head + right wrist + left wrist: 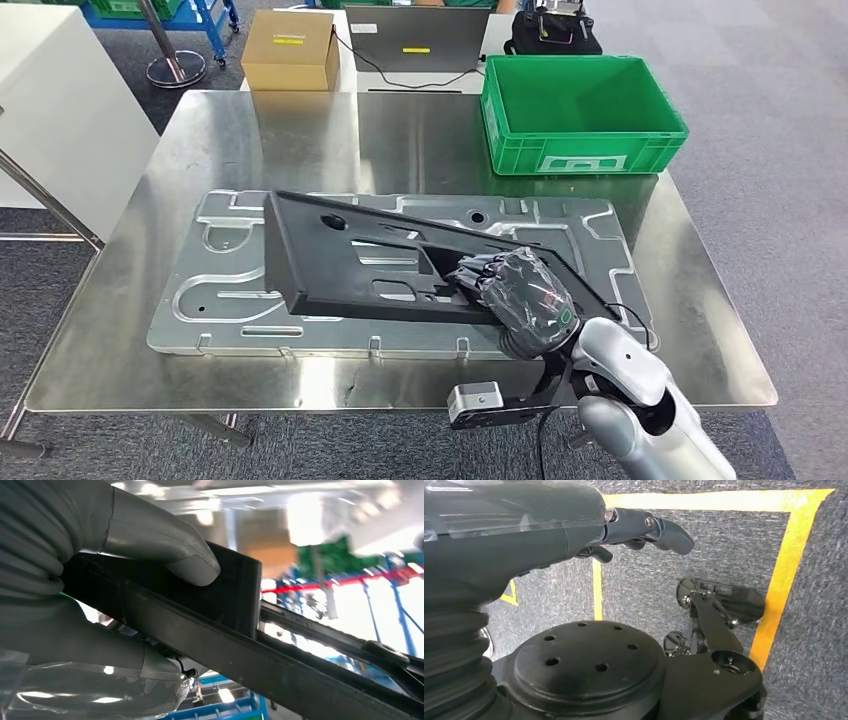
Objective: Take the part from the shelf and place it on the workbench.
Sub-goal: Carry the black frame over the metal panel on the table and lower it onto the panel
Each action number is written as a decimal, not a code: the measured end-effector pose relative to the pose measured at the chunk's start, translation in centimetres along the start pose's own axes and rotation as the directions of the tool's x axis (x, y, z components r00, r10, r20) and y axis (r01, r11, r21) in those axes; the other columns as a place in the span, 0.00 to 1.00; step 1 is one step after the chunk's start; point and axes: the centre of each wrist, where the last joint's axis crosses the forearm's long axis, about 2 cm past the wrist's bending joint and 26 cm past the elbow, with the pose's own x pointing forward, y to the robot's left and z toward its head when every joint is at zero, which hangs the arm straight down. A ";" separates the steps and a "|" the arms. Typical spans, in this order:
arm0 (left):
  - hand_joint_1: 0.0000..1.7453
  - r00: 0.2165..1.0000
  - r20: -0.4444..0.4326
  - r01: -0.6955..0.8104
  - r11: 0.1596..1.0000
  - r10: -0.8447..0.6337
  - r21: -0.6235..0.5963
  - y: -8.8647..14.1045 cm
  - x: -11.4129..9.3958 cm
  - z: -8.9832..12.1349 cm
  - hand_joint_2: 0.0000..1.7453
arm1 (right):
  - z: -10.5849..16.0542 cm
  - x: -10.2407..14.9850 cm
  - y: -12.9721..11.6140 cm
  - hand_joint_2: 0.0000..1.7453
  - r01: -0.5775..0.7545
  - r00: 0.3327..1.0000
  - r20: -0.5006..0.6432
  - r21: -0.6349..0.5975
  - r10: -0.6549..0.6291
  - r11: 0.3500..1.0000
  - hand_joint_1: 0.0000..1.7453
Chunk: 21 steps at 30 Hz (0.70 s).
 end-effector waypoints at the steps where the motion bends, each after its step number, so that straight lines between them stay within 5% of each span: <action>1: 0.00 1.000 -0.002 0.000 1.000 0.000 -0.002 -0.1 -0.1 0.0 1.00 | 0.3 -0.8 0.1 1.00 -0.028 1.000 -0.014 0.026 0.028 0.999 1.00; 12: 0.00 1.000 -0.009 -0.001 1.000 0.001 -0.018 -0.9 -0.4 0.1 1.00 | 2.8 -5.9 -0.3 1.00 -0.161 0.979 -0.102 0.151 0.178 0.975 1.00; 21: 0.00 1.000 -0.018 0.000 1.000 0.000 -0.028 -1.1 -0.8 0.2 1.00 | 7.5 -16.0 -0.1 1.00 -0.151 0.911 -0.317 0.339 0.264 0.929 1.00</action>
